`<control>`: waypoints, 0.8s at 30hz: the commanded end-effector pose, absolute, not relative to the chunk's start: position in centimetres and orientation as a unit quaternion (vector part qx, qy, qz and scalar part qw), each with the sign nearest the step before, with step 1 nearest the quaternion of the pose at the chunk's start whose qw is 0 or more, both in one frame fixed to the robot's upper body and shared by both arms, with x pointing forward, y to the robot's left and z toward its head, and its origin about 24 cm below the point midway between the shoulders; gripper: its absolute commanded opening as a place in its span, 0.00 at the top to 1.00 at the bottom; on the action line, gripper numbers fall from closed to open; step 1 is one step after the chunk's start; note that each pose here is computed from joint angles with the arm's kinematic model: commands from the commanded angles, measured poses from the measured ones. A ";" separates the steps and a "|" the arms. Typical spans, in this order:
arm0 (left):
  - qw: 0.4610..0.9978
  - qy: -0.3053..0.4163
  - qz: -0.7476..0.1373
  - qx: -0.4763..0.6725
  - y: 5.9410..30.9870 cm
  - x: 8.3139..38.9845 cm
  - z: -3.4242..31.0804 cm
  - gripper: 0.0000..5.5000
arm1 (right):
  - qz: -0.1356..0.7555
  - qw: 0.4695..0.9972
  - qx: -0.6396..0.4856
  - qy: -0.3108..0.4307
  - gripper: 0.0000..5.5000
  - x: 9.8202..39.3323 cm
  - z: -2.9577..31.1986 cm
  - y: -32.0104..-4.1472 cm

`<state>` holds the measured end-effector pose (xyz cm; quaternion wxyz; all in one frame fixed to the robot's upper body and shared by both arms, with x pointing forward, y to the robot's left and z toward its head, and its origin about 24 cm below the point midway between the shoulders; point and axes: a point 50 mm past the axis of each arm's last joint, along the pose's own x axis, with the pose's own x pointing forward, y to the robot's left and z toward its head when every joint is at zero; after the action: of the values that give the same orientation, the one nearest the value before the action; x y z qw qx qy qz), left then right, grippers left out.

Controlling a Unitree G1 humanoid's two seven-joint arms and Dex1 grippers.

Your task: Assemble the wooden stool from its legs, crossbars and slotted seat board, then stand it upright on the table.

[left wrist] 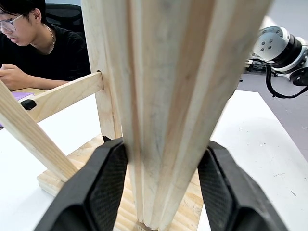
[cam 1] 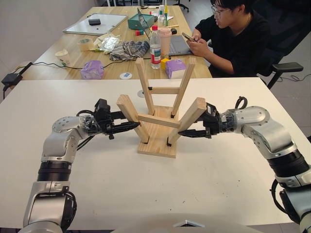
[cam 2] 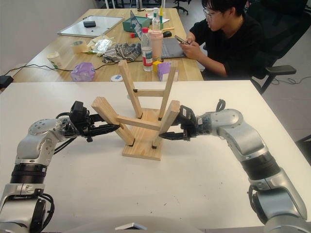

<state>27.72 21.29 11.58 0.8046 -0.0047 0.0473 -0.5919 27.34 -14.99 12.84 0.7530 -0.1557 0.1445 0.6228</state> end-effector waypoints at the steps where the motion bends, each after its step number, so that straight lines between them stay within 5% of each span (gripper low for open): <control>1: 0.791 0.022 -0.611 -0.002 21.1 28.0 12.6 0.61 | 0.536 0.759 -0.168 0.329 0.63 25.8 7.7 -19.7; 24: 0.783 0.015 -0.622 0.002 20.5 28.3 13.1 0.61 | 0.531 0.747 -0.190 0.352 0.63 24.9 6.0 -19.7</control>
<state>27.94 20.91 11.49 0.7959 -0.0065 0.0452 -0.6036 26.70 -16.10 12.38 0.7645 -0.1559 0.1587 0.6050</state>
